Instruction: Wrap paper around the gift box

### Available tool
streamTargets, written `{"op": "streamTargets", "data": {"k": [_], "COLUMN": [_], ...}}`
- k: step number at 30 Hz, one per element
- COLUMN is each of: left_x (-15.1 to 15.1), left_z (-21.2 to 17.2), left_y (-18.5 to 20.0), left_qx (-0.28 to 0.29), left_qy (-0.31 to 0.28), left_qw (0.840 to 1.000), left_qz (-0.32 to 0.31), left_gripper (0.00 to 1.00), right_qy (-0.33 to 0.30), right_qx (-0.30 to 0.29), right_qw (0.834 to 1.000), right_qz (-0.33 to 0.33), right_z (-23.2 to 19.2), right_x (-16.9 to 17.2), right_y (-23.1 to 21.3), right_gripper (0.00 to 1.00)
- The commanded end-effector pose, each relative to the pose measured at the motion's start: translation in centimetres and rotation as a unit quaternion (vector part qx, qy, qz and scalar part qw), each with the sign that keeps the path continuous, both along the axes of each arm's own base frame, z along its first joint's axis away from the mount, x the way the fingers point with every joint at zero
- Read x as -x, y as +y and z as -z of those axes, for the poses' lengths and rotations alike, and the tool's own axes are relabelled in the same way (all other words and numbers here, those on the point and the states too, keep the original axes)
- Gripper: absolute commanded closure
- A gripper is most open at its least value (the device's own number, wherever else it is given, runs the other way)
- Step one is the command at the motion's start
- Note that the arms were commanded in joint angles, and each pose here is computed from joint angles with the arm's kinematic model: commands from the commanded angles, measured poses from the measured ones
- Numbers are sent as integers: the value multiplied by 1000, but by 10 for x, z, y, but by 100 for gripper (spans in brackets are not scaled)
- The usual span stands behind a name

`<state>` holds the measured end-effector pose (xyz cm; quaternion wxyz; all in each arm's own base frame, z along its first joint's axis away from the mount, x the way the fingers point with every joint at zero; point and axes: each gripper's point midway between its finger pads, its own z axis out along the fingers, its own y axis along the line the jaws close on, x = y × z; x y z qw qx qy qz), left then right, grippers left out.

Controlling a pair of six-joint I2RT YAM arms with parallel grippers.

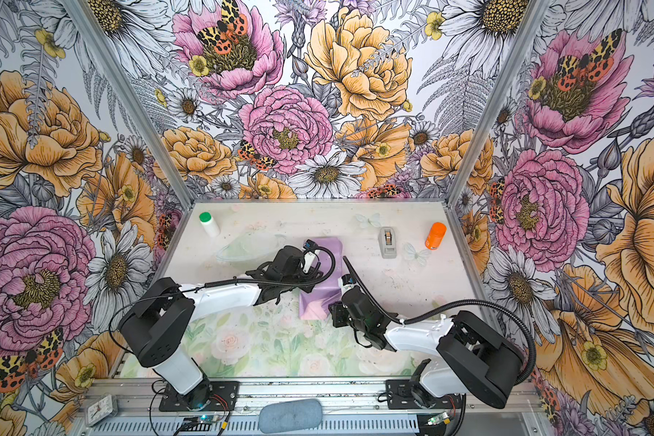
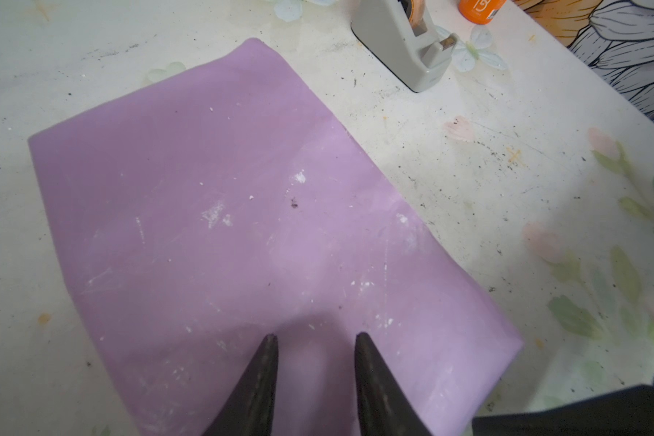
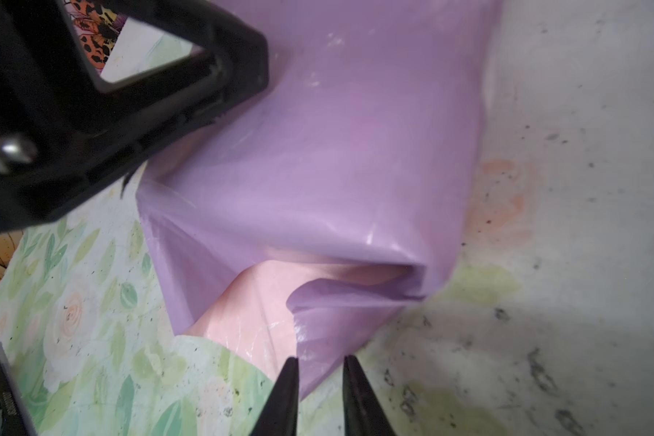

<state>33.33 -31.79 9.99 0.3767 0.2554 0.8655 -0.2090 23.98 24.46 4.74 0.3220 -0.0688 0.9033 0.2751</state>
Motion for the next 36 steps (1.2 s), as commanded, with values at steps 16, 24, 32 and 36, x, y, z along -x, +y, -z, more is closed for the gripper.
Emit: {"op": "streamTargets", "data": {"k": [16,24,32,36], "left_x": [15,16,17,17], "left_z": [14,14,15,15], "left_y": [-4,-5,-7,-6], "left_qx": [-5,-5,-5,-6], "left_qy": [27,28,30,30], "left_qw": [999,999,999,999], "left_qz": [20,23,24,21], "left_gripper": [65,65,65,65], "right_qy": [-26,-32,-1,22], "right_qx": [-3,7,25,38], "right_qw": [1000,999,1000,999], "right_qz": [17,19,14,9], "right_z": [3,7,33,45], "right_x": [-38,-45,-34,-16], "right_y": [29,32,26,13], "right_gripper": [84,79,79,78]}}
